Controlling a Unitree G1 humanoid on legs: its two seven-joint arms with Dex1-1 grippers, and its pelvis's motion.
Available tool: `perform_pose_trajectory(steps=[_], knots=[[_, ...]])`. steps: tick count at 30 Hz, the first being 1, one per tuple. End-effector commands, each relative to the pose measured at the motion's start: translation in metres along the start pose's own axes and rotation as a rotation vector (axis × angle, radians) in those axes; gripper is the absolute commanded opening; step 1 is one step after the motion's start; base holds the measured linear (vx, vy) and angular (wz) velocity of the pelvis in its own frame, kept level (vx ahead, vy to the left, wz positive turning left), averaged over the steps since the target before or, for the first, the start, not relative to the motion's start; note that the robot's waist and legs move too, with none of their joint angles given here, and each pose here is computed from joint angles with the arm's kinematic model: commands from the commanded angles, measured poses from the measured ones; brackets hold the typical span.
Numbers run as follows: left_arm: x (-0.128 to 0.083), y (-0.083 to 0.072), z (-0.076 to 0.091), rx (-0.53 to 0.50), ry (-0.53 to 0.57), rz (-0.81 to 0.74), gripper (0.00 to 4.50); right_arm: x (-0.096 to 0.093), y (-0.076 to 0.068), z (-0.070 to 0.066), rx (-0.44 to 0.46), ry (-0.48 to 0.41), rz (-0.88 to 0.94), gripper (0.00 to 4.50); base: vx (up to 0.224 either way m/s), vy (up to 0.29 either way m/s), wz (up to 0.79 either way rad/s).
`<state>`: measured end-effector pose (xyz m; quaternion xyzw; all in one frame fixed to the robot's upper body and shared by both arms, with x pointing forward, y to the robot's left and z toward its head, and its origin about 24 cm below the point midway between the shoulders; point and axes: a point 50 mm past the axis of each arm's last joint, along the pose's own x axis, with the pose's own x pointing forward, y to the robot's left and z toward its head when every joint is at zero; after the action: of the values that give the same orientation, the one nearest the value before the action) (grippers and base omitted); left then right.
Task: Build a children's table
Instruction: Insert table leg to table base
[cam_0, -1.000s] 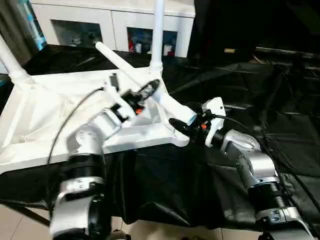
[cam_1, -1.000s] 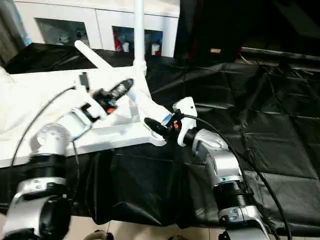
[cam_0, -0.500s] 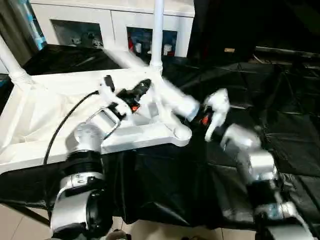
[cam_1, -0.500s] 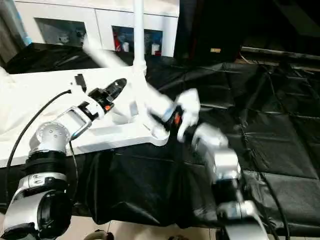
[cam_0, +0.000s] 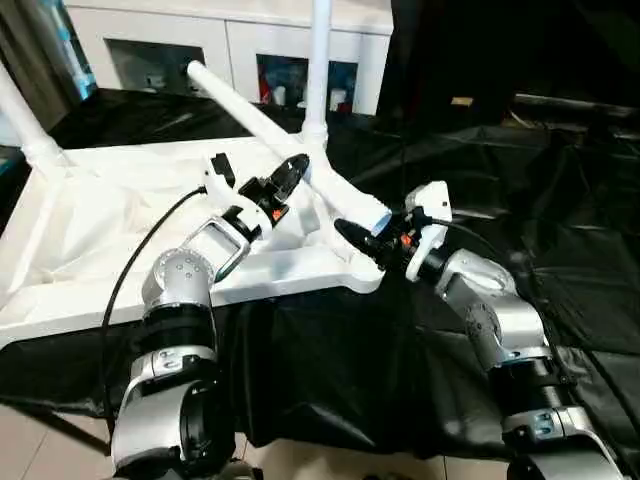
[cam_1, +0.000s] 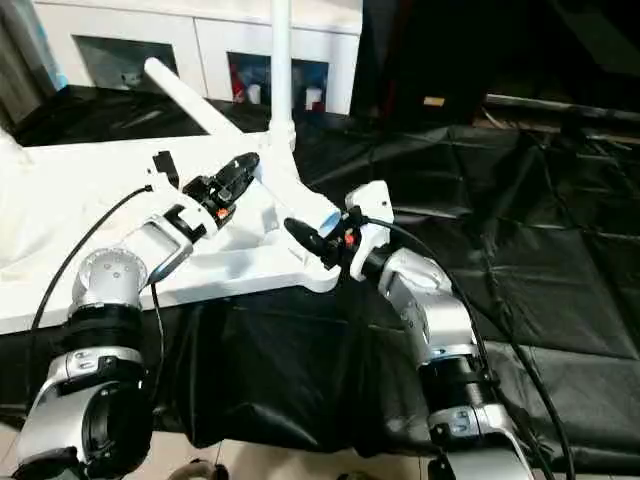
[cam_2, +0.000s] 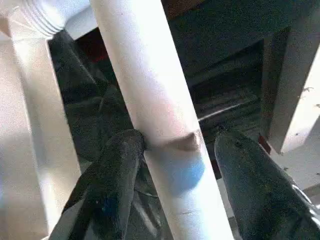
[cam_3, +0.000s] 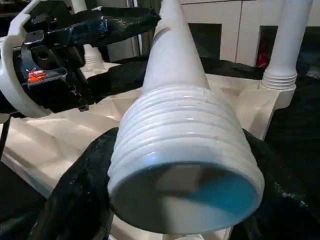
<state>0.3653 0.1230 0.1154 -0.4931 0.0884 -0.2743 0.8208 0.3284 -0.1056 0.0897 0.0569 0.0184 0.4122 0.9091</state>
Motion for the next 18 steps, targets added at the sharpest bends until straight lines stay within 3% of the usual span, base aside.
perform_pose_trajectory(steps=[1, 10, 17, 18], knots=[[0.009, -0.016, -0.001, 0.011, 0.011, -0.078, 2.73, 0.004, 0.012, -0.002, 0.003, 0.005, 0.063, 2.74, 0.000, 0.000, 0.00], [0.002, -0.009, -0.005, 0.017, 0.004, -0.072, 2.00, -0.002, 0.020, -0.012, 0.026, 0.024, 0.107, 2.74, 0.000, 0.000, 0.00], [-0.003, -0.006, -0.014, 0.058, 0.023, -0.068, 1.91, -0.005, 0.023, -0.016, 0.028, 0.031, 0.117, 2.74, 0.000, 0.000, 0.00], [-0.004, -0.005, -0.015, 0.061, 0.027, -0.068, 2.23, -0.005, 0.024, -0.016, 0.028, 0.031, 0.117, 2.74, 0.000, 0.000, 0.00]])
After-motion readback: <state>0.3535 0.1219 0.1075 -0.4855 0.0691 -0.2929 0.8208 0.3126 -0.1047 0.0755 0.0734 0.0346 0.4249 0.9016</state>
